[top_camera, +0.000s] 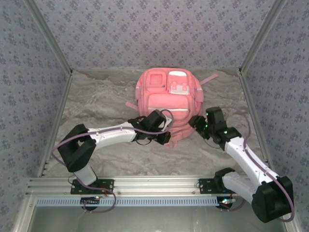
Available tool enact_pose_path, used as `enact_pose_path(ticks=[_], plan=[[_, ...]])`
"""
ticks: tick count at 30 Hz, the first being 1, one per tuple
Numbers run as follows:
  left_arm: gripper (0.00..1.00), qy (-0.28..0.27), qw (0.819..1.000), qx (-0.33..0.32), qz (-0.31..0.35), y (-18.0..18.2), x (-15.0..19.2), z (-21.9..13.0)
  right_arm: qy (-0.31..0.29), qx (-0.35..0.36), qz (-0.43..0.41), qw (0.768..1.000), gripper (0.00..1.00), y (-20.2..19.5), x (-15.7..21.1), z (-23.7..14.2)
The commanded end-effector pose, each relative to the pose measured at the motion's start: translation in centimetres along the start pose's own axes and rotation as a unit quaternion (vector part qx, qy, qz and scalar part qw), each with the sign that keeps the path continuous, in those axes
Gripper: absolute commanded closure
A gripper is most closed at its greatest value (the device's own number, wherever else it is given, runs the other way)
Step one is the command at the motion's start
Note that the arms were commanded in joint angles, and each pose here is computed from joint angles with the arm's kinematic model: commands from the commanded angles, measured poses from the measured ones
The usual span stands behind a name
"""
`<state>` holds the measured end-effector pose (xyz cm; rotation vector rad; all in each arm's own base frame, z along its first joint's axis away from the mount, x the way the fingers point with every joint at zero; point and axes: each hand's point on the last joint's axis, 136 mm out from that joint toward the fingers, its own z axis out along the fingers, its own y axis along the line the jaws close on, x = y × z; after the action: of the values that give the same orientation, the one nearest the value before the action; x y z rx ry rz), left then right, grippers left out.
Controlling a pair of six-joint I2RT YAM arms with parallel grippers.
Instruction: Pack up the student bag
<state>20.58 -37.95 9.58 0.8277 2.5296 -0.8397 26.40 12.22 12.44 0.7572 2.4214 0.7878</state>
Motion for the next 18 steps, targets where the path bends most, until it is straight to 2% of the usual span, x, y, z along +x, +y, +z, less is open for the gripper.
enact_pose_path(ticks=[1, 7, 12, 15, 18], plan=[[1.0, 0.01, 0.999, 0.041, 0.025, -3.0, 0.0, 0.3, 0.042, -0.057, 0.074, 0.995, 0.43, 1.7, 2.3, 0.6], [1.0, 0.013, 0.999, 0.042, 0.026, -3.3, 0.3, 0.7, 0.054, -0.07, 0.06, 0.994, 0.45, 2.6, 3.1, 2.1], [1.0, 0.01, 0.999, 0.044, 0.026, -3.6, 0.2, 0.5, 0.06, -0.053, 0.067, 0.995, 0.53, 1.7, 3.5, 3.6], [1.0, 0.01, 0.999, 0.045, 0.026, -3.7, 0.2, 0.4, 0.06, -0.047, 0.066, 0.995, 0.61, 1.4, 3.6, 4.5], [1.0, 0.011, 0.999, 0.043, 0.028, -3.7, 0.4, 0.3, 0.061, -0.044, 0.059, 0.995, 0.74, 1.4, 3.6, 5.2]])
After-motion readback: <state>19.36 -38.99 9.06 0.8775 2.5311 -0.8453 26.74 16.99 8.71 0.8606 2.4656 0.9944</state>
